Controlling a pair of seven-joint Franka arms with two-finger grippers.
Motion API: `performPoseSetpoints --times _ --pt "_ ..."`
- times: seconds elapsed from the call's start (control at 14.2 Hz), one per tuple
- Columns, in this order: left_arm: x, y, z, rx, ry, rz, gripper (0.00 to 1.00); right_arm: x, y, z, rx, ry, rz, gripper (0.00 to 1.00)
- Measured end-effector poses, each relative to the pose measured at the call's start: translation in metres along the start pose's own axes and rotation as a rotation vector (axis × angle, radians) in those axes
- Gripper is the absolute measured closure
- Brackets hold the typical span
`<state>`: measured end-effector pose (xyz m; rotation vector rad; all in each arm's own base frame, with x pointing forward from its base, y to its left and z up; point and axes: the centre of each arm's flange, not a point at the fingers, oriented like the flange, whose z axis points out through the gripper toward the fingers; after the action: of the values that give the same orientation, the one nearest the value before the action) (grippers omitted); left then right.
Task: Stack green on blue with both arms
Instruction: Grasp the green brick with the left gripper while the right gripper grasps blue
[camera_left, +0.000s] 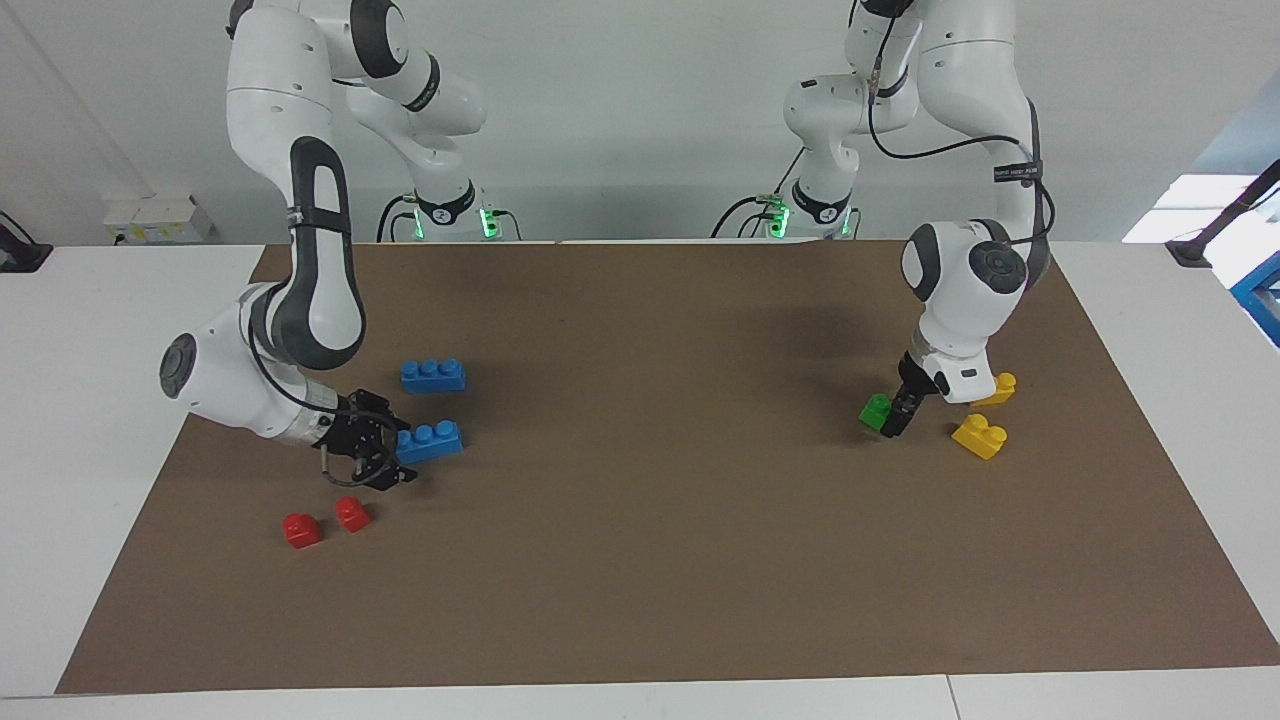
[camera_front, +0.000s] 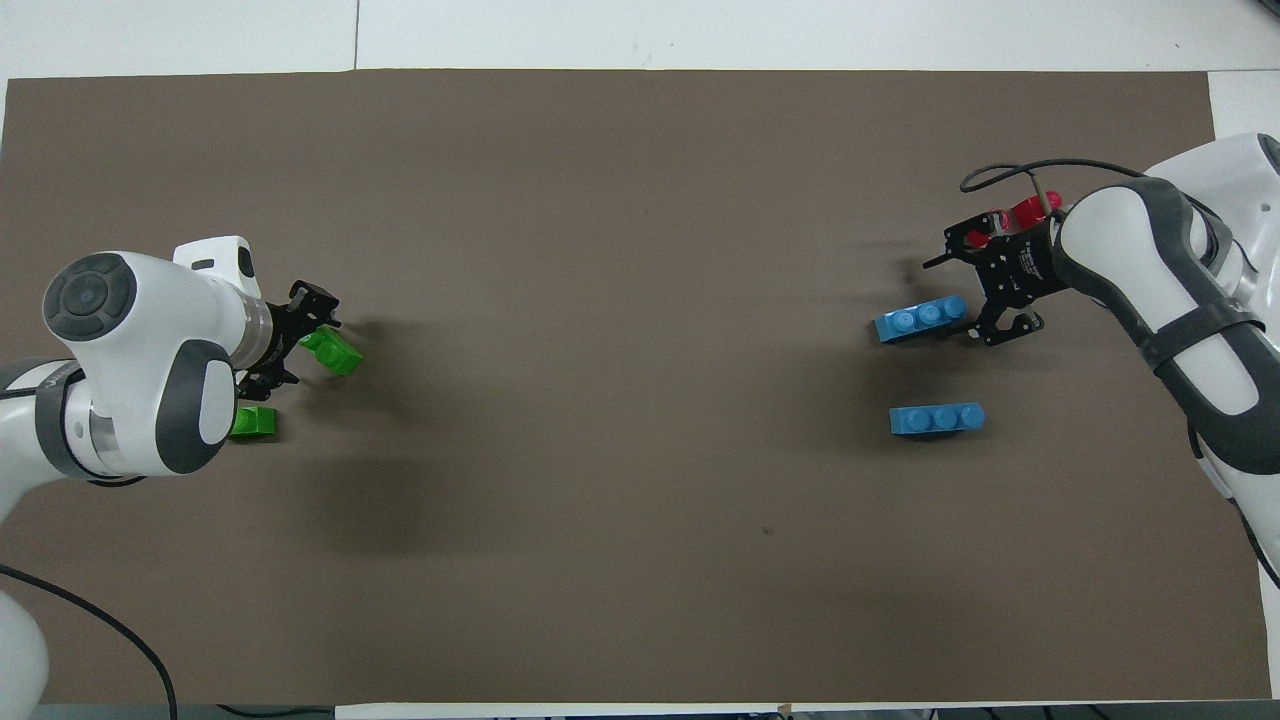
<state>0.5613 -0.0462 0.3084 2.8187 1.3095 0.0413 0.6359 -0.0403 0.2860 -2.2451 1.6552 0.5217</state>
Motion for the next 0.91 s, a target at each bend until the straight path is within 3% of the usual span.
performPoseSetpoints --times 0.07,0.14,0.35,0.42,0.7,0.91 --pt "0.0 0.0 0.0 0.0 0.0 -0.003 0.2 0.001 0.001 0.002 0.001 0.001 0.0 0.1" --pt "0.0 0.0 0.0 0.0 0.0 -0.011 0.25 0.001 0.002 0.003 0.001 0.0 0.001 0.17" --pt "0.001 0.001 -0.001 -0.011 0.008 -0.021 0.62 0.002 0.004 0.006 0.002 -0.024 -0.047 0.52" --pt "0.002 0.001 -0.001 -0.016 0.011 -0.022 0.66 0.002 0.005 0.005 0.001 -0.03 -0.068 0.62" --pt "0.003 0.002 -0.003 -0.023 0.016 -0.023 0.66 -0.011 0.001 0.0 0.002 -0.036 -0.102 0.66" --pt "0.004 0.004 -0.005 -0.028 0.02 -0.023 0.66 -0.055 -0.011 -0.007 -0.006 -0.041 -0.047 0.66"
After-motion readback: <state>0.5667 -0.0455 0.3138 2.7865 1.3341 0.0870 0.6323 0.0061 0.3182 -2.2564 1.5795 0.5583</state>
